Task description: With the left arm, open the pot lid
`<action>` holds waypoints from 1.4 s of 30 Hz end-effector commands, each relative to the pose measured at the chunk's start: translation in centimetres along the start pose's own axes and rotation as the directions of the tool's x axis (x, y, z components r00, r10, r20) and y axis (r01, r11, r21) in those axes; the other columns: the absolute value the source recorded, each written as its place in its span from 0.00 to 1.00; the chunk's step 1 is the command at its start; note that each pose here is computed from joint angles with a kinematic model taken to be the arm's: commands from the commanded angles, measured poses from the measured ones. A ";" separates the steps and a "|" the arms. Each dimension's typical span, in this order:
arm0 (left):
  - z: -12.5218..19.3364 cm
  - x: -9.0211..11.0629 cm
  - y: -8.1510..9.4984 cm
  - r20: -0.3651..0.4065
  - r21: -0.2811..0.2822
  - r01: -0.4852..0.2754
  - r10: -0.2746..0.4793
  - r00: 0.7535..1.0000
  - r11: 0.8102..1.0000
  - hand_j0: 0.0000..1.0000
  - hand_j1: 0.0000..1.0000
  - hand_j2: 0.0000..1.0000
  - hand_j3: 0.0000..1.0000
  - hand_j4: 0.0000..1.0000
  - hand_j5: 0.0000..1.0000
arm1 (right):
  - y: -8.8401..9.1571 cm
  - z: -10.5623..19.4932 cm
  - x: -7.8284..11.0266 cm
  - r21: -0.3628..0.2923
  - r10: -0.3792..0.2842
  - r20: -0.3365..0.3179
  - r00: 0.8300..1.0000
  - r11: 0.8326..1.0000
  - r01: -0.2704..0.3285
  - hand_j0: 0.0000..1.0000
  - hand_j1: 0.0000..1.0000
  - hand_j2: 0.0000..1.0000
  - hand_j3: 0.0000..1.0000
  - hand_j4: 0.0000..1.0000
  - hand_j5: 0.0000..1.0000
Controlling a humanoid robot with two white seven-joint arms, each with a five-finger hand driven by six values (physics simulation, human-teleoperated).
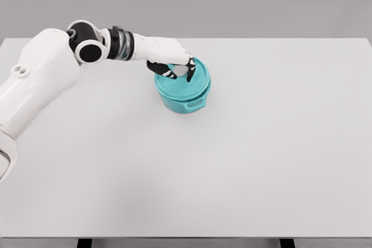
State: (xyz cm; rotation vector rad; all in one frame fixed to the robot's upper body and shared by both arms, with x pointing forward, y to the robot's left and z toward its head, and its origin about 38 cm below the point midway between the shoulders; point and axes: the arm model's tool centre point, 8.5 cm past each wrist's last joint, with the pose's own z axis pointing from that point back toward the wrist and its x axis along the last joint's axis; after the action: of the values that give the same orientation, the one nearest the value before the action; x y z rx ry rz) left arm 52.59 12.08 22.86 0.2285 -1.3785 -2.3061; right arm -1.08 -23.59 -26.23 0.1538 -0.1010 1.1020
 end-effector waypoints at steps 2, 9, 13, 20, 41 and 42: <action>1.7 -1.2 -0.4 -0.034 0.002 -0.009 0.009 0.999 1.000 0.42 0.42 0.42 0.42 0.42 0.42 | 0.0 0.0 0.0 -0.001 0.000 0.001 1.000 1.000 0.000 1.00 1.00 1.00 1.00 1.00 1.00; 8.5 -3.8 -1.4 -0.139 -0.020 0.027 -0.029 0.990 0.999 0.42 0.42 0.42 0.42 0.42 0.42 | 0.0 0.0 0.0 -0.001 0.000 -0.001 1.000 1.000 0.000 1.00 1.00 1.00 1.00 1.00 1.00; 11.3 -5.3 -3.7 -0.199 -0.060 -0.001 -0.011 0.980 0.998 0.42 0.42 0.42 0.42 0.42 0.42 | 0.0 0.0 0.0 0.000 0.000 0.001 1.000 1.000 0.000 1.00 1.00 1.00 1.00 1.00 1.00; 12.7 -6.0 -6.3 -0.229 -0.091 -0.043 0.021 0.973 0.995 0.42 0.42 0.42 0.42 0.42 0.42 | 0.0 0.0 0.0 -0.001 0.000 -0.001 1.000 1.000 0.000 1.00 1.00 1.00 1.00 1.00 1.00; 21.5 -10.3 -10.2 -0.356 0.088 -0.292 0.303 0.884 0.953 1.00 1.00 1.00 1.00 1.00 1.00 | 0.0 0.0 0.0 0.001 0.000 -0.001 1.000 1.000 0.000 1.00 1.00 1.00 1.00 1.00 1.00; 21.9 -10.7 -10.6 -0.369 0.096 -0.305 0.318 0.873 0.948 1.00 1.00 1.00 1.00 1.00 1.00 | 0.0 0.0 0.0 -0.001 0.000 -0.001 1.000 1.000 0.000 1.00 1.00 1.00 1.00 1.00 1.00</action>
State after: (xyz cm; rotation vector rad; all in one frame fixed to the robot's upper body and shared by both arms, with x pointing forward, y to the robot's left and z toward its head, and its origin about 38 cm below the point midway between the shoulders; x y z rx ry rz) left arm 51.11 36.03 22.83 0.3901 -1.1527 -1.9464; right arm -1.07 -23.59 -26.23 0.1533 -0.1014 1.1020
